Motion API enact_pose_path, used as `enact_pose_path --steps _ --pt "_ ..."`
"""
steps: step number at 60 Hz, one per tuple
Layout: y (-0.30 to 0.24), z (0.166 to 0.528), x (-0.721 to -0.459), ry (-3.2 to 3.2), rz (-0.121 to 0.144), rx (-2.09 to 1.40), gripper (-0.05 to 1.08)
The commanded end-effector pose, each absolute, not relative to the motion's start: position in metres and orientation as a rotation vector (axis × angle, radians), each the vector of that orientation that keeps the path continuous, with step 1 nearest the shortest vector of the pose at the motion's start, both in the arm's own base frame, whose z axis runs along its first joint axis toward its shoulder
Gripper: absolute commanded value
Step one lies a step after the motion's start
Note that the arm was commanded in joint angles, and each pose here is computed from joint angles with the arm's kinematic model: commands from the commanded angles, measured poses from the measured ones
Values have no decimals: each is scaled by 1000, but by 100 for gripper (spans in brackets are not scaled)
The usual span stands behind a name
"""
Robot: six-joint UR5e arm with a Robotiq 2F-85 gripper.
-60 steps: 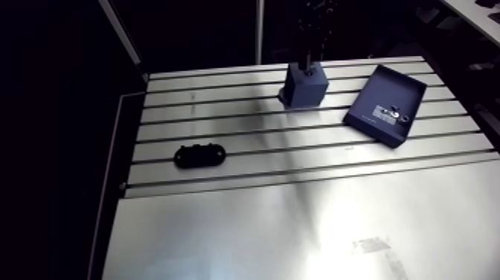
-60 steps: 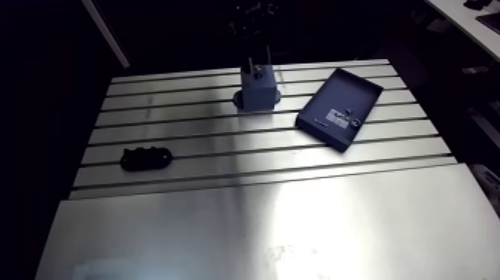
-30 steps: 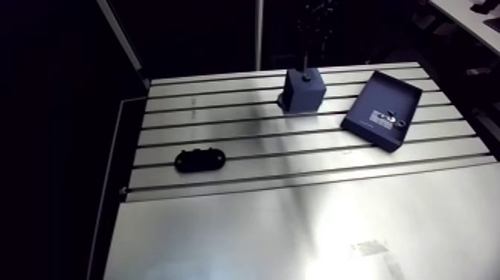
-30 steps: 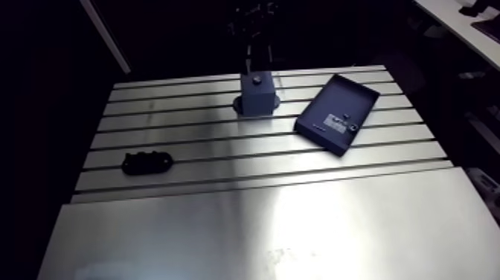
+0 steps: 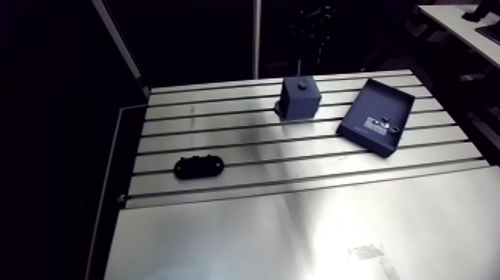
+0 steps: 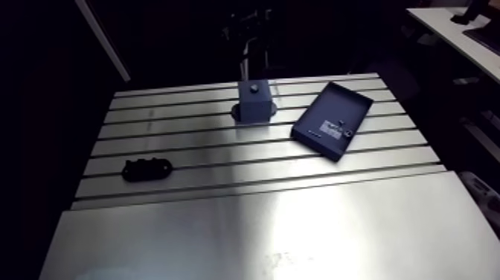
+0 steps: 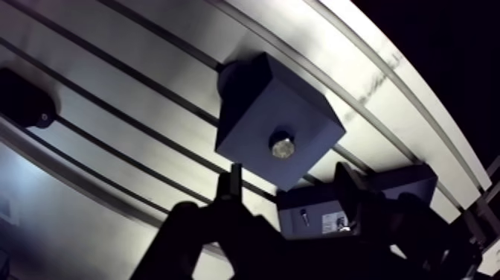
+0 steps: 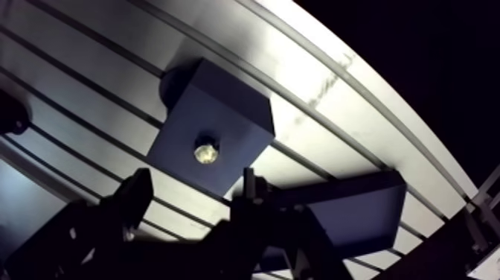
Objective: Pick up the M10 bolt and insert it into the hex recess until seated.
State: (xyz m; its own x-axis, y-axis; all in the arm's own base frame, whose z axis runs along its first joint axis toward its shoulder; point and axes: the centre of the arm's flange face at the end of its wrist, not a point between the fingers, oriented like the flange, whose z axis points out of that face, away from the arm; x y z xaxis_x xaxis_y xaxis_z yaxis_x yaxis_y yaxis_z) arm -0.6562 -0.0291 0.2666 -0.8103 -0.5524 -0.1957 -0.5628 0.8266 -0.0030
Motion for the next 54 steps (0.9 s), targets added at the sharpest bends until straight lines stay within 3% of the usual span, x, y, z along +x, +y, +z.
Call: enact_pose_path --steps 1,6,8,9,11,13,15,19,35,46,54 --pt "-25 269 -655 2910 91 -563 36" --pt "-26 270 -655 2932 90 -464 46" --pt "-26 271 -655 2950 84 -385 59" --pt "-26 271 -655 2950 84 -385 59" --pt "-26 273 -655 2963 91 -306 75" --pt "-26 273 -655 2963 91 -306 75" --pt "-26 273 -655 2969 98 -233 90" --pt "-27 273 -654 2969 98 -195 98" --pt "-28 269 -652 2963 91 -164 106" --pt "-30 263 -646 2945 62 -136 107" --pt "-31 260 -644 2945 59 -136 107"
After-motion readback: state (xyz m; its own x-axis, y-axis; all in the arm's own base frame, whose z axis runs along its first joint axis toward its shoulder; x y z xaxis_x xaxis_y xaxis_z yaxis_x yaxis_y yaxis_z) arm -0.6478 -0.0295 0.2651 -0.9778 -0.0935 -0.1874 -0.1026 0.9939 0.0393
